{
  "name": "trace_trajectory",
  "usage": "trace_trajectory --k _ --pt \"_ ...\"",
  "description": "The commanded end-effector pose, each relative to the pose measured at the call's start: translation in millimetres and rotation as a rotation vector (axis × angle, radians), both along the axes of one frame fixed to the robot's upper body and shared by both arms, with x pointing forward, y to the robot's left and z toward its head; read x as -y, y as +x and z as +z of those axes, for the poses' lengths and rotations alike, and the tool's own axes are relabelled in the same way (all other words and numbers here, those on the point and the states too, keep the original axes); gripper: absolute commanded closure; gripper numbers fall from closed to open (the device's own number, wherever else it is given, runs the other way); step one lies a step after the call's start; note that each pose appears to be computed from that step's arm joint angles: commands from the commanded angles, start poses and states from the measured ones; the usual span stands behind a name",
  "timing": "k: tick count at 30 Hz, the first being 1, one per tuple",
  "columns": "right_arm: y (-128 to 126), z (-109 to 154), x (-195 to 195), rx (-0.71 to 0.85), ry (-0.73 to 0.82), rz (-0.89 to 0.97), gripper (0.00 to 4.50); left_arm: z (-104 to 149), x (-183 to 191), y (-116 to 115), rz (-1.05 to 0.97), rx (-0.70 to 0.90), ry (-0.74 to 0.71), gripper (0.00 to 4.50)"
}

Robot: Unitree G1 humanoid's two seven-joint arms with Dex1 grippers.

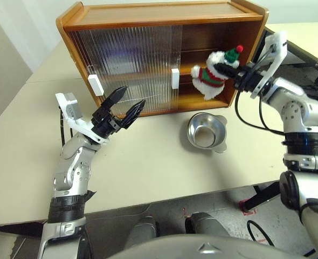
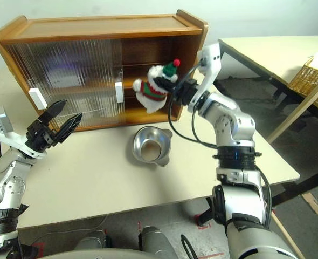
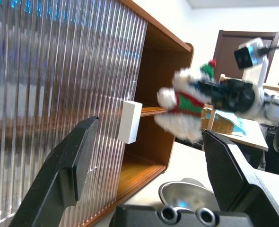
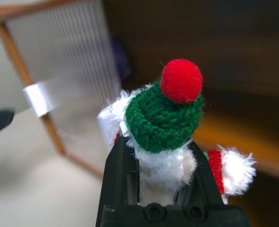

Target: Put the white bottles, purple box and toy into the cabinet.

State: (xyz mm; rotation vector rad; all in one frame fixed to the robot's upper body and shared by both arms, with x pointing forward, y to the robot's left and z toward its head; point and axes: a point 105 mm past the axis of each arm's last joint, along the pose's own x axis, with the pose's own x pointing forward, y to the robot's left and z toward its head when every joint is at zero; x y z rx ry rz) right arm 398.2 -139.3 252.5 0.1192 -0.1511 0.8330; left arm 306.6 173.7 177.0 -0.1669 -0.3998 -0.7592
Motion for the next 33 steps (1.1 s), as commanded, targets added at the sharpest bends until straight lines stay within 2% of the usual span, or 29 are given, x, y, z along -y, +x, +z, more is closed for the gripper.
trace_trajectory --k 1,7,20,32,33 --pt "14 14 3 0.048 -0.022 -0.024 3.86 -3 1 -2 0.005 -0.003 0.012 0.00" --pt "30 27 2 0.088 -0.035 -0.038 3.86 -4 1 -5 0.013 -0.002 0.006 0.00" --pt "59 16 -13 0.008 -0.075 -0.093 3.86 -4 -1 -10 0.037 -0.003 0.002 0.00" --pt "71 10 -24 0.032 -0.117 -0.187 3.86 -5 -3 -17 0.073 -0.008 -0.008 0.00" --pt "71 9 -23 0.036 -0.129 -0.197 3.51 -5 -3 -17 0.074 -0.008 -0.007 0.00"
